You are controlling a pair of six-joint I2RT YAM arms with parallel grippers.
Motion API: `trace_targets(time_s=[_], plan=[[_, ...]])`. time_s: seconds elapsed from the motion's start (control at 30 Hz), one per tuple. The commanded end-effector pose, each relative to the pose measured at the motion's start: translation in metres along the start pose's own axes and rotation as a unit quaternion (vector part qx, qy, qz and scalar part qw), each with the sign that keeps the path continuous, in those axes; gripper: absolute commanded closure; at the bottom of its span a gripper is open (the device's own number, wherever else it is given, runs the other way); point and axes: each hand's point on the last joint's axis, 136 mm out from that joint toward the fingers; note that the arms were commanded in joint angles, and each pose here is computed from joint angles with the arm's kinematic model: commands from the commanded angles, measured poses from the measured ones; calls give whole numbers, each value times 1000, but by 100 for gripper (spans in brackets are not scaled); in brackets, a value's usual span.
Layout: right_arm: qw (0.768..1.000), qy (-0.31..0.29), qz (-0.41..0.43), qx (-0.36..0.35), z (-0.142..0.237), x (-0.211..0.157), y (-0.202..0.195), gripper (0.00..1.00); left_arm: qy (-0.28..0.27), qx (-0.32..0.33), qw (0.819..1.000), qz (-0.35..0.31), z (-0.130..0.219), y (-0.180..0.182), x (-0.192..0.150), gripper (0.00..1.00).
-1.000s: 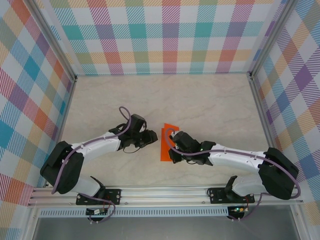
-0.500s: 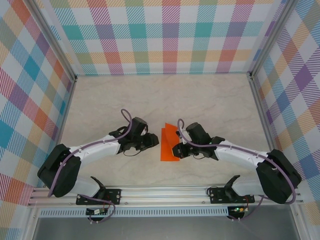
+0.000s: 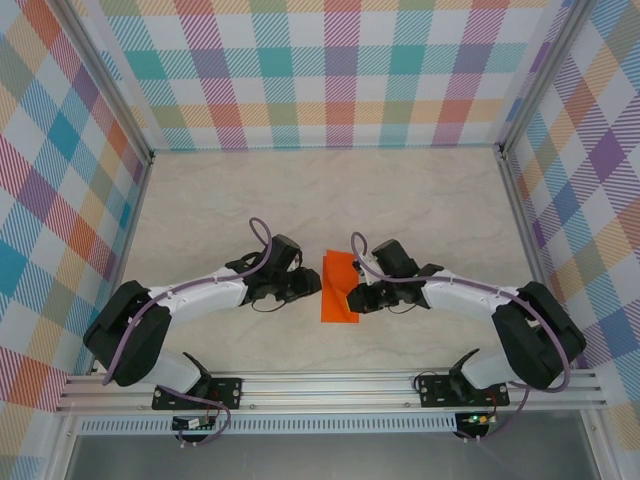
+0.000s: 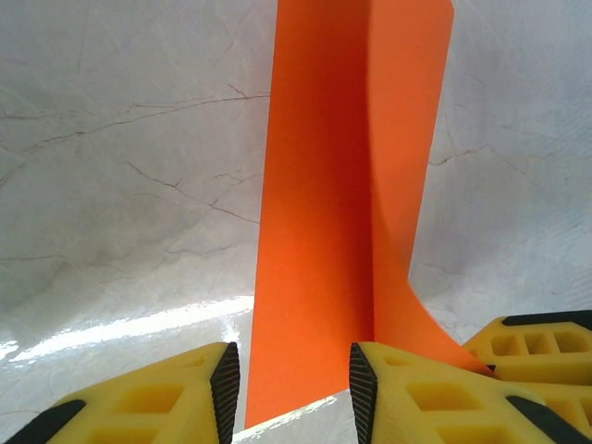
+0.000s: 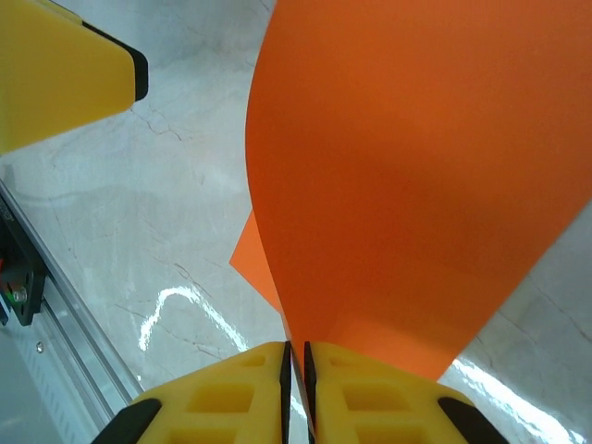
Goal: Fold a paper plane with a square sheet of paper (pick it up from the middle)
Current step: Fold the triangle a second time at the center of the table.
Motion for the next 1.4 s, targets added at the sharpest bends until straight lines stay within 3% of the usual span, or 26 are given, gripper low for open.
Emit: trace_targets(time_s=[0.0, 1.37], plan=[[1000, 4, 13, 0, 0, 8, 0, 85, -1, -2, 1000, -15, 0, -9, 1, 62], [997, 41, -8, -60, -22, 22, -42, 84, 37, -1, 999, -40, -31, -25, -15, 68]])
Point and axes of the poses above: each hand's point on the last joint's axis, 136 mm out from that joint toward the fingers, its own z axis back along the fingers, its own y axis along the line the jaws close on, x = y × z, and after that the axes turned 9 degrees about z, right-handed
